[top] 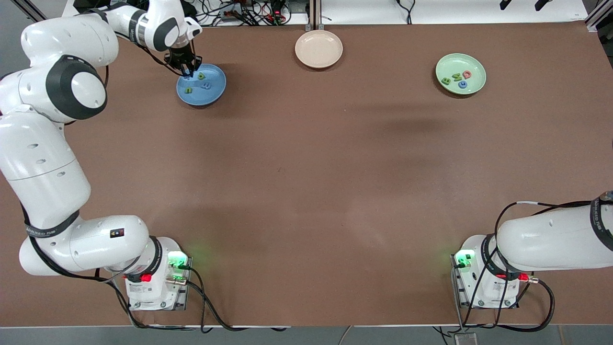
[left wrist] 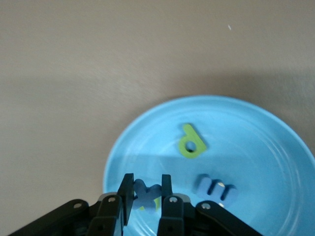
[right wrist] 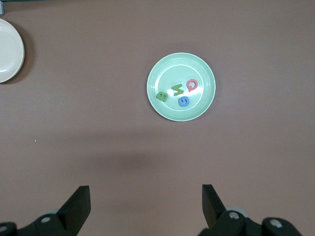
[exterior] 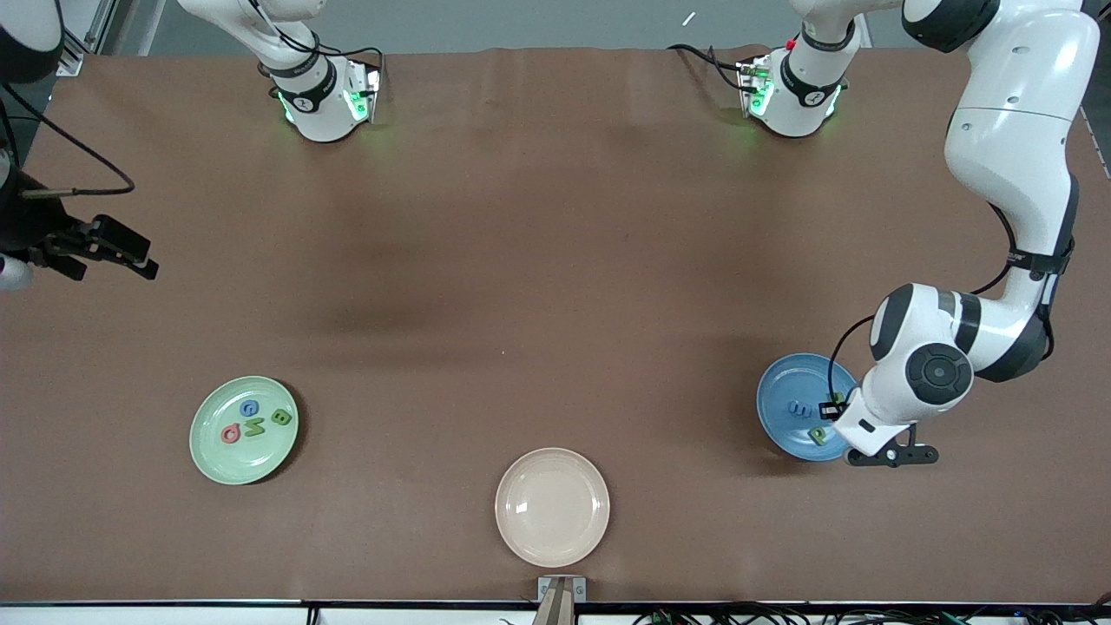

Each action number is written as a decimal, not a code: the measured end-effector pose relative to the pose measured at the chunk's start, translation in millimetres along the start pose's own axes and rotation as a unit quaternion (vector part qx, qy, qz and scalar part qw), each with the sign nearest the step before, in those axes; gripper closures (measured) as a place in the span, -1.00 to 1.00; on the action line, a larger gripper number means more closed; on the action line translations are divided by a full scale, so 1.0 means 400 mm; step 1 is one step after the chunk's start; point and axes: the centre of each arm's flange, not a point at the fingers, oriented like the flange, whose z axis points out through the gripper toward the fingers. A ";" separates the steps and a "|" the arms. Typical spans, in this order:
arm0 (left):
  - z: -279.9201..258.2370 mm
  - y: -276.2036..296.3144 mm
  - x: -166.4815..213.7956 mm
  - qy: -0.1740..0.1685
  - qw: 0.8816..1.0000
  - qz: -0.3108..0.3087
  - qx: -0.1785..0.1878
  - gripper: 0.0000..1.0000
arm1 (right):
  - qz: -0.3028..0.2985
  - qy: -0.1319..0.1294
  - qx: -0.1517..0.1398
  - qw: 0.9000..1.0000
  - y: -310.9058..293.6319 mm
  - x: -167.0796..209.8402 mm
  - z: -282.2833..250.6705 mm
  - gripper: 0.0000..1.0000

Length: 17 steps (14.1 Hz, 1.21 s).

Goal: Sort upper and lower case letters into plates

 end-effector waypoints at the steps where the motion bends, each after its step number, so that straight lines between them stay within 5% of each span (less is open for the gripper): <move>1: 0.014 0.019 -0.014 -0.006 1.000 0.007 -0.001 0.47 | 0.000 0.000 -0.002 1.000 -0.002 -0.011 -0.004 -1.00; 4: 0.043 0.073 -0.055 -0.014 1.000 0.021 -0.010 0.38 | 0.001 0.001 -0.003 1.000 0.002 -0.018 -0.003 -1.00; 7: -0.026 0.062 -0.064 0.005 1.000 0.020 -0.010 -0.25 | 0.001 0.002 -0.004 1.000 0.003 -0.018 -0.006 -1.00; 11: -0.302 0.034 -0.051 0.062 0.998 0.013 0.007 -0.98 | 0.005 0.003 -0.005 1.000 0.014 -0.020 -0.011 -1.00; 17: -0.646 0.032 -0.073 0.056 0.998 -0.015 0.016 -1.00 | 0.002 0.028 -0.005 1.000 0.007 -0.024 -0.116 -1.00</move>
